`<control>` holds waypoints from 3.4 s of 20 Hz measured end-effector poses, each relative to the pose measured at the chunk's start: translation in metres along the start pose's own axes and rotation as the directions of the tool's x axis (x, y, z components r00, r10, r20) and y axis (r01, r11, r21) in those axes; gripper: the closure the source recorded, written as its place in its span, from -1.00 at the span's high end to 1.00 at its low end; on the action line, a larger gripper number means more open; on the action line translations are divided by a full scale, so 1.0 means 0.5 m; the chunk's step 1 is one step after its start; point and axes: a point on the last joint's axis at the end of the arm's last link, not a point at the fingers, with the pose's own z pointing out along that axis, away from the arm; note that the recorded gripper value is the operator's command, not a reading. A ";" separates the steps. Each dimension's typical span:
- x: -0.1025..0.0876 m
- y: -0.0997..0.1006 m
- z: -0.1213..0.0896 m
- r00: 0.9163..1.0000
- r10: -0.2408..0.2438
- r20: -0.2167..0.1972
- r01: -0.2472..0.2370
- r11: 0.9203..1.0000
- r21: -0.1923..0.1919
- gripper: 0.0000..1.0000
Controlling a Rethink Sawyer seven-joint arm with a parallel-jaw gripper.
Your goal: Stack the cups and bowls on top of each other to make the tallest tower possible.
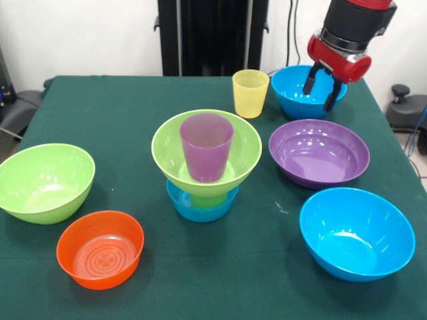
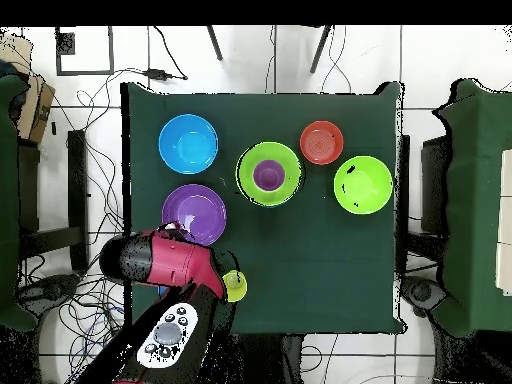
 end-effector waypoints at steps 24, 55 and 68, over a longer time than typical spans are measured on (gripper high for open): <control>0.056 -0.053 0.116 0.998 0.022 0.059 -0.021 0.999 -0.028 1.00; 0.110 -0.056 -0.041 0.999 0.020 0.038 -0.019 0.999 -0.036 1.00; 0.181 -0.123 0.018 0.999 0.031 0.007 -0.031 0.999 -0.018 1.00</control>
